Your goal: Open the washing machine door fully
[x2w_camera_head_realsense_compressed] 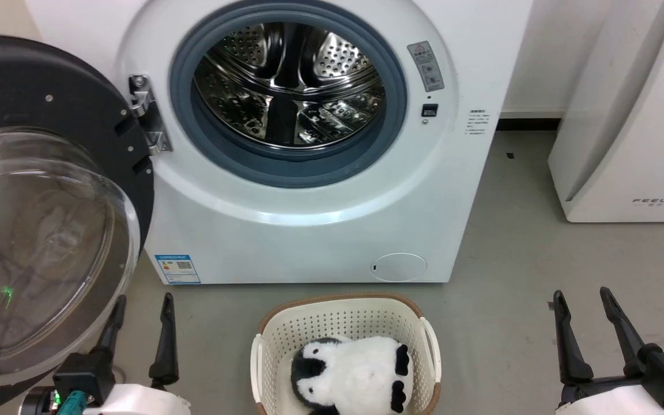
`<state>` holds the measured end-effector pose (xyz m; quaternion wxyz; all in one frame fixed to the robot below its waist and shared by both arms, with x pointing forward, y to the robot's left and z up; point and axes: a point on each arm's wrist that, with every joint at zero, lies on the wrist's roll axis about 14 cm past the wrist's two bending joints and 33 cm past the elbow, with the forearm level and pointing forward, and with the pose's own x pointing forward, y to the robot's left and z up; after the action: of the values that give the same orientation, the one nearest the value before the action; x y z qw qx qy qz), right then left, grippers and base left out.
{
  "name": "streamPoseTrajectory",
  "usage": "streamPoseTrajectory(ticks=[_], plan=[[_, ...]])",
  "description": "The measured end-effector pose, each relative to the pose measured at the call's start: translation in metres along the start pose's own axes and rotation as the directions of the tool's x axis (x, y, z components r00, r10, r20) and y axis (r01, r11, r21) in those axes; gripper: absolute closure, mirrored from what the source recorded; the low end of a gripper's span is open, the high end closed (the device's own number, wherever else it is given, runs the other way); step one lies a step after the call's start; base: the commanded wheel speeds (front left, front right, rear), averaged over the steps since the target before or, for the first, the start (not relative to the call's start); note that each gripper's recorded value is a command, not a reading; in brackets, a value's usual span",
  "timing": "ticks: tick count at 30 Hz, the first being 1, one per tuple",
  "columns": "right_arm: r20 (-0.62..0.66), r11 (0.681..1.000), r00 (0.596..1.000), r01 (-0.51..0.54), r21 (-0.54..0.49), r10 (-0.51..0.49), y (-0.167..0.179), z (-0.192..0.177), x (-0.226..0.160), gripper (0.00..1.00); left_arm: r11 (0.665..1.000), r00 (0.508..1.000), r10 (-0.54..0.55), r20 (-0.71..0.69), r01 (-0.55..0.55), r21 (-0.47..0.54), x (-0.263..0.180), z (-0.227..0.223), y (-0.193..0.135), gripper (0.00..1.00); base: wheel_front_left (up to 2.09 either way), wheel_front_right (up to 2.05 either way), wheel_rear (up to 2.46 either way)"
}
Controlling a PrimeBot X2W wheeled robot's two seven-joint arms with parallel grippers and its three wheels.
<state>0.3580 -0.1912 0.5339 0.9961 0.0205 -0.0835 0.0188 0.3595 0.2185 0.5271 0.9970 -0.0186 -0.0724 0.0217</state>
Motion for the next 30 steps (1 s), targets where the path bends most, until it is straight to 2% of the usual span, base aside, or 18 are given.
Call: streamPoseTrajectory(ticks=[6, 7, 30], plan=[[-0.014, 1.0, 1.0, 0.018, 0.004, -0.018, -0.005, -0.004, -0.005, 0.0, 1.0, 0.999, -0.017, -0.044, 0.017, -0.011, 0.001, -0.014, -0.007, 0.0, 0.0, 0.0, 0.0], [-0.018, 1.0, 1.0, 0.019, 0.005, -0.019, -0.005, -0.005, -0.006, 1.0, 1.0, 0.999, -0.016, -0.048, 0.015, -0.011, 0.0, -0.016, -0.007, 1.0, 0.0, 0.0, 0.0], [-0.052, 1.0, 0.999, 0.004, -0.001, -0.004, -0.001, -0.009, -0.005, 1.0, 1.0, 0.997, -0.025, -0.069, 0.025, 0.001, 0.002, -0.016, -0.013, 1.0, 0.0, 0.0, 0.0]])
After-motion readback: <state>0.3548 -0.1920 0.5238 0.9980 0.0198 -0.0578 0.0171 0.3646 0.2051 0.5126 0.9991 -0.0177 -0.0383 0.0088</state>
